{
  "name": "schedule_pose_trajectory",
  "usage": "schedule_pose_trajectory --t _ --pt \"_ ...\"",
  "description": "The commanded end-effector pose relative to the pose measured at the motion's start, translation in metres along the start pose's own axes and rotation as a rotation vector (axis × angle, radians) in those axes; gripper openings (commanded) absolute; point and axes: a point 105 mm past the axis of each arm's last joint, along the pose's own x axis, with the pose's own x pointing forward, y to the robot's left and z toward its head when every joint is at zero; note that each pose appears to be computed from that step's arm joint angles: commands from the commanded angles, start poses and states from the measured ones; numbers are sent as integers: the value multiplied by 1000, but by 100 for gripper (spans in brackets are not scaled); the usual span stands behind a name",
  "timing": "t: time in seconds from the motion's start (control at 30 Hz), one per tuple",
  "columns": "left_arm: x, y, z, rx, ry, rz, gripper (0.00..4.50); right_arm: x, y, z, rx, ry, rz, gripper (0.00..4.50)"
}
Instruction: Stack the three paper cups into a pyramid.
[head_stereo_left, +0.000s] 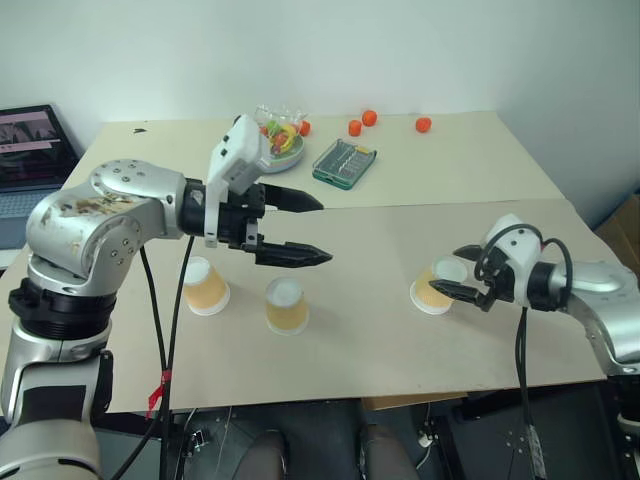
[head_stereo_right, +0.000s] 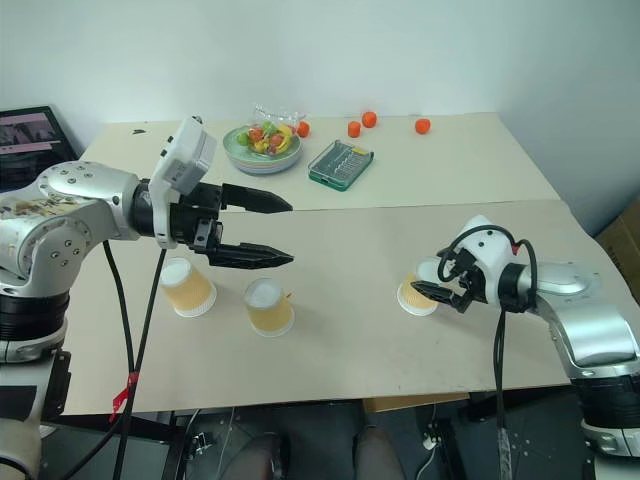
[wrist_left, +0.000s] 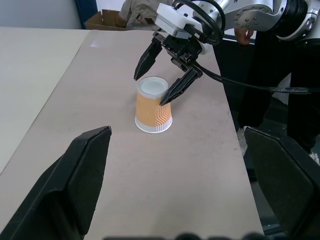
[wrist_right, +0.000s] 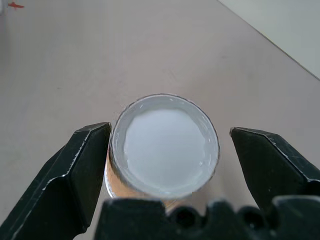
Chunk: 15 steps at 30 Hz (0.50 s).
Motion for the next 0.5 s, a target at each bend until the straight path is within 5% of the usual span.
schedule_pose_trajectory --t 0.03,0.17,0.5 --pt "-6 -3 10 41 -22 18 450 -1 -7 9 -35 -25 -15 394" --pt "-5 -4 11 41 -24 20 450 -1 -5 9 -39 -19 -2 284" --pt "-8 -6 9 29 -12 19 450 -1 7 57 -98 -75 37 280"
